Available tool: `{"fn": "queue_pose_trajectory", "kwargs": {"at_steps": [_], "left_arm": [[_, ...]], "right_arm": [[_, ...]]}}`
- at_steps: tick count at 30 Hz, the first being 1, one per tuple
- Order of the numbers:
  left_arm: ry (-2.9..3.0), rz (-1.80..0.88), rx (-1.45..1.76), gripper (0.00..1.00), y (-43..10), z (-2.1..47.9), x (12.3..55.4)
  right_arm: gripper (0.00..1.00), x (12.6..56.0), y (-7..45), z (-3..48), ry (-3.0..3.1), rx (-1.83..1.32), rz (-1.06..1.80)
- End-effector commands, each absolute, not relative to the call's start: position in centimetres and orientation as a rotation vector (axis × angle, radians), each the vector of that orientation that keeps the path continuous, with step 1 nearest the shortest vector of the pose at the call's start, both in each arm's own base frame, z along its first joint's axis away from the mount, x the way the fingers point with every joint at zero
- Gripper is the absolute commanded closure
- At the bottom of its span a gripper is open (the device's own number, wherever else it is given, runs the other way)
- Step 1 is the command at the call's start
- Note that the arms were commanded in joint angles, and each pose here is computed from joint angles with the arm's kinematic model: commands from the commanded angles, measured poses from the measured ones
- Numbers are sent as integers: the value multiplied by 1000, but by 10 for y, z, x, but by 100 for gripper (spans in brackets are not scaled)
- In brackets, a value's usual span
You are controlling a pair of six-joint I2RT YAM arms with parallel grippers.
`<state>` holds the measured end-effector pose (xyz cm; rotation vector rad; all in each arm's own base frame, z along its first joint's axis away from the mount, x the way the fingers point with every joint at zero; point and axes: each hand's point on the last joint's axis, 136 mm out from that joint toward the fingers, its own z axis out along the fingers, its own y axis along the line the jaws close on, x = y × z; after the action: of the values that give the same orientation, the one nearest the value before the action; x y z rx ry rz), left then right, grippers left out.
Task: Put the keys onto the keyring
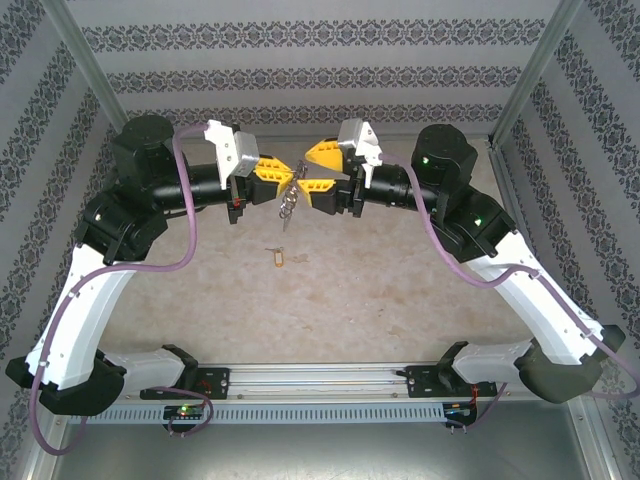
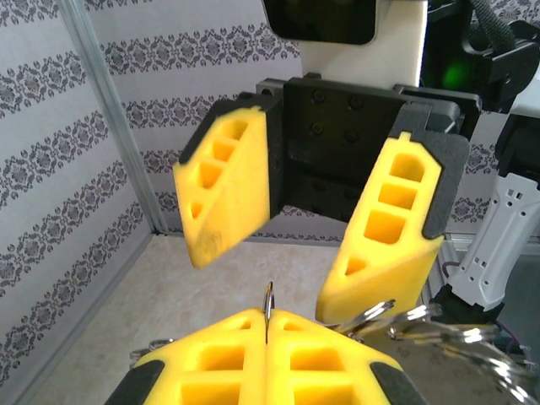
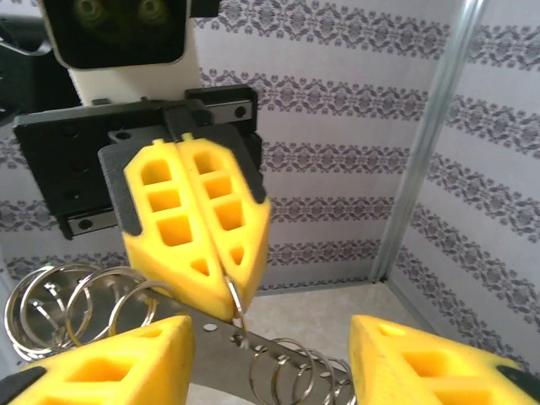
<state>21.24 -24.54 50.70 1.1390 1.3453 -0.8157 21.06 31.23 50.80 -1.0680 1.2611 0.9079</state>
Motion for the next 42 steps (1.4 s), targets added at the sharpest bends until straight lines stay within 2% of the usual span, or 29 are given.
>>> {"fn": "queue_pose_trajectory", "kwargs": {"at_steps": [1,4,7,11,15,20,32,42], "left_arm": [[1273,-779,1132,100,-240,518,206],[1306,-785,1129,100,-238,505,204],[1352,-788,1110,100,-233,487,202],[1428,-804,1039,100,-222,462,203],[1534,-807,961,100,-208,433,206],[1637,-789,802,100,-190,407,210],[1848,-730,412,100,-144,352,209],[1909,-673,294,100,-125,331,204]], "right_arm": [[44,219,302,516,1281,-974,864],[36,228,297,513,1346,-910,852],[13,245,292,499,1464,-834,859],[7,278,276,466,1653,-701,762],[8,313,250,421,1894,-528,699],[13,343,235,335,2252,-410,656],[23,381,311,168,2631,-548,674],[30,382,363,109,2782,-511,833]]}}
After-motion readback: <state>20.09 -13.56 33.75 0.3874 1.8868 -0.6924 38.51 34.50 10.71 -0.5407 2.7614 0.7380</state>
